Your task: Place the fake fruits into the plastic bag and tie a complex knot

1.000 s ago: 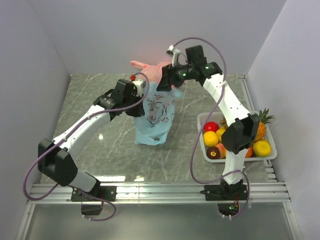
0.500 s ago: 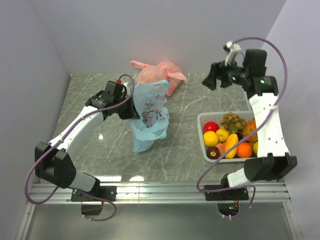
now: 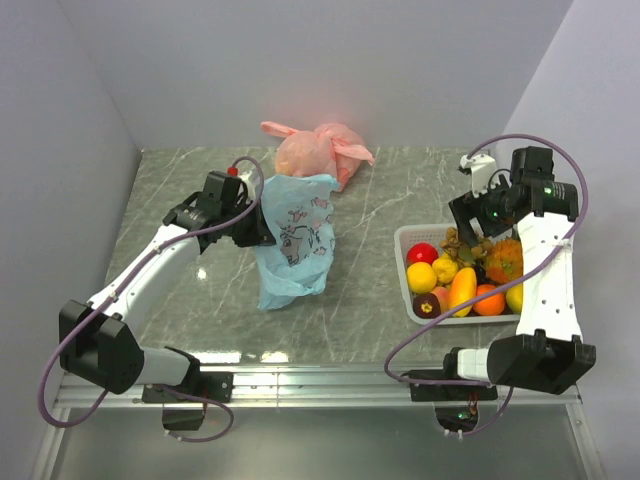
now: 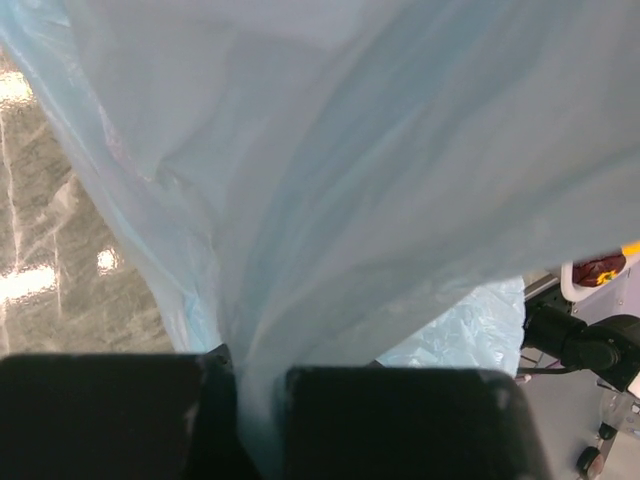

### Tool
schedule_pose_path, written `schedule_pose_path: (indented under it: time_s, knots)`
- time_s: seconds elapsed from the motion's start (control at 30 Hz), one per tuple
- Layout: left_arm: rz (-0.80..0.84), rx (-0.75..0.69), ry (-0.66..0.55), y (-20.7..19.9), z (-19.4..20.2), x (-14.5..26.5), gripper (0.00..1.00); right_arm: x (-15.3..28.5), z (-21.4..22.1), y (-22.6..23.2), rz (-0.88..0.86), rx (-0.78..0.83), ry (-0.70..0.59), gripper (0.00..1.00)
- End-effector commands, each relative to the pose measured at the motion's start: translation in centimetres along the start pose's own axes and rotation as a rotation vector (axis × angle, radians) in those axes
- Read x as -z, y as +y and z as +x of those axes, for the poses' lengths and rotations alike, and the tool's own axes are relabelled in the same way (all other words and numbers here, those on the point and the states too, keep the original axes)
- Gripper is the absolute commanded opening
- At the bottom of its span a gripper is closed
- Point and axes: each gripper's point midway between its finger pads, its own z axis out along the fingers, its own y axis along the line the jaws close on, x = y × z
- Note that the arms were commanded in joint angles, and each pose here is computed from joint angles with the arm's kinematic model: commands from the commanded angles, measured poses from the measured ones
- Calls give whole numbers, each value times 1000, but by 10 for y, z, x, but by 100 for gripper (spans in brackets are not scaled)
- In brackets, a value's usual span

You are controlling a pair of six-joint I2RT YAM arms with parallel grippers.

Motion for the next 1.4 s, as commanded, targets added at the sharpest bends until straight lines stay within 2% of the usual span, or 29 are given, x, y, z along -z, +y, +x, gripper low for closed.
schedule_pose_path:
  time_s: [0.0, 0.17, 0.23, 0.3, 0.47, 0.53, 0.57, 0.63, 0.67, 0.73, 0.77, 0.8, 0.93, 1.03, 1.17, 1.33, 1.37]
  knots:
    - [47, -37, -34, -10, -6, 5, 1, 4, 11, -2, 15, 137, 44, 90]
    - [54, -49, -27, -11, -6, 4, 1, -30, 22, 17, 8, 279, 104, 89]
    - [59, -55, -25, -12, -6, 5, 1, -35, 20, 13, 79, 336, 100, 89]
    - [64, -52, -17, -13, -6, 4, 1, -51, 18, 26, 80, 413, 108, 89]
    - [65, -56, -20, -16, -11, 3, 1, -64, 13, 15, 167, 442, 127, 87]
    - [70, -57, -16, -16, -11, 2, 1, -64, 9, 7, 204, 441, 129, 79]
    - [68, -57, -16, -17, -12, 2, 0, -64, 8, 6, 210, 444, 129, 68]
    - [66, -59, -13, -16, -12, 1, 1, -62, 4, 3, 228, 449, 113, 53]
    - [70, -60, -13, -17, -13, 1, 1, -60, 1, 4, 229, 451, 99, 39]
    - [74, -58, -12, -18, -13, 1, 0, -52, -2, 6, 221, 436, 81, 22]
    - [80, -58, -10, -19, -13, 1, 1, -44, -11, 8, 218, 429, 47, 4]
    - [82, -56, -9, -19, -12, 1, 1, -38, -14, 10, 211, 417, 35, 0]
    - [114, -56, -1, -23, -13, 2, 1, 9, -53, 12, 251, 380, -144, 0]
    - [159, -43, 11, -27, -13, 5, 0, 44, -79, 25, 216, 337, -281, 0]
    - [195, -42, 21, -30, -13, 7, 1, 73, -103, 37, 170, 295, -389, 0]
    - [277, -39, 34, -43, -13, 13, 0, 104, -119, 83, -62, 297, -506, 0]
    - [282, -36, 36, -44, -14, 12, 0, 108, -121, 107, -188, 319, -544, 0]
